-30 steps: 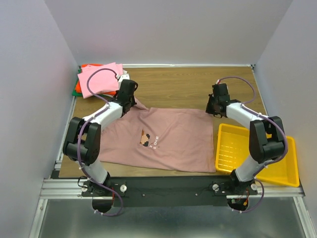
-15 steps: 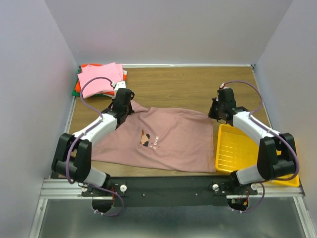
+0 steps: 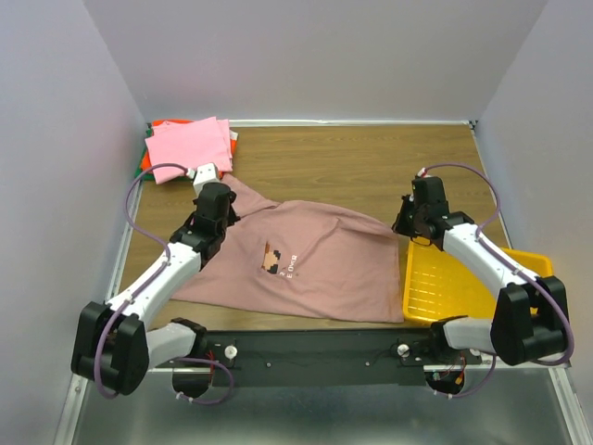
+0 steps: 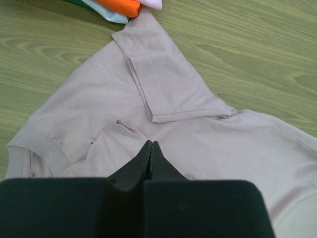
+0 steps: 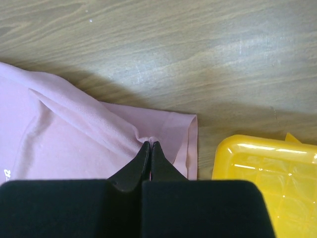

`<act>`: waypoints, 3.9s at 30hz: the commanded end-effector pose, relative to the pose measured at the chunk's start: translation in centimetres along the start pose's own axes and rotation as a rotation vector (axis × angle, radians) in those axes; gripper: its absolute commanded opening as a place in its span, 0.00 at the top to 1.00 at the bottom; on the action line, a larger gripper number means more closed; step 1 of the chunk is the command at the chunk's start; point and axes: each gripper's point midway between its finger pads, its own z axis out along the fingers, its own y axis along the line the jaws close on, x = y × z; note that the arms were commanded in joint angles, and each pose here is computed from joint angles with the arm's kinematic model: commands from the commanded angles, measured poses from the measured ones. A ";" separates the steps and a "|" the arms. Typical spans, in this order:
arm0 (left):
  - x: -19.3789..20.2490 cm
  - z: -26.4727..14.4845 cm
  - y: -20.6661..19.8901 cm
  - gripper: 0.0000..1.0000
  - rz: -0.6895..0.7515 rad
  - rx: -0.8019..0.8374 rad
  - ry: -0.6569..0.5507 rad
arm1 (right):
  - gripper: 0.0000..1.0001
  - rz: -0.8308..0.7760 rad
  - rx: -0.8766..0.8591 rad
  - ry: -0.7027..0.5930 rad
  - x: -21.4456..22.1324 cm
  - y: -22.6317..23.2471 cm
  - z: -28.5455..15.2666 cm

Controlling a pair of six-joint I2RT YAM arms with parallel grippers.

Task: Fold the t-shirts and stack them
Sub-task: Fold the tshirt

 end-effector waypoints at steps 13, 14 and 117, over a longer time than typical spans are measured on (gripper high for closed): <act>2.0 9.6 -2.1 0.71 0.140 -0.022 0.162 | 1.00 -0.004 0.000 0.058 1.4 0.1 0.1; 2.3 10.1 -1.8 0.70 0.137 -0.029 0.175 | 1.00 -0.005 -0.001 0.058 1.3 0.1 0.1; 0.8 -7.0 5.5 1.00 -0.422 -0.015 -0.149 | 0.99 0.063 0.002 -0.003 4.7 -0.4 -4.3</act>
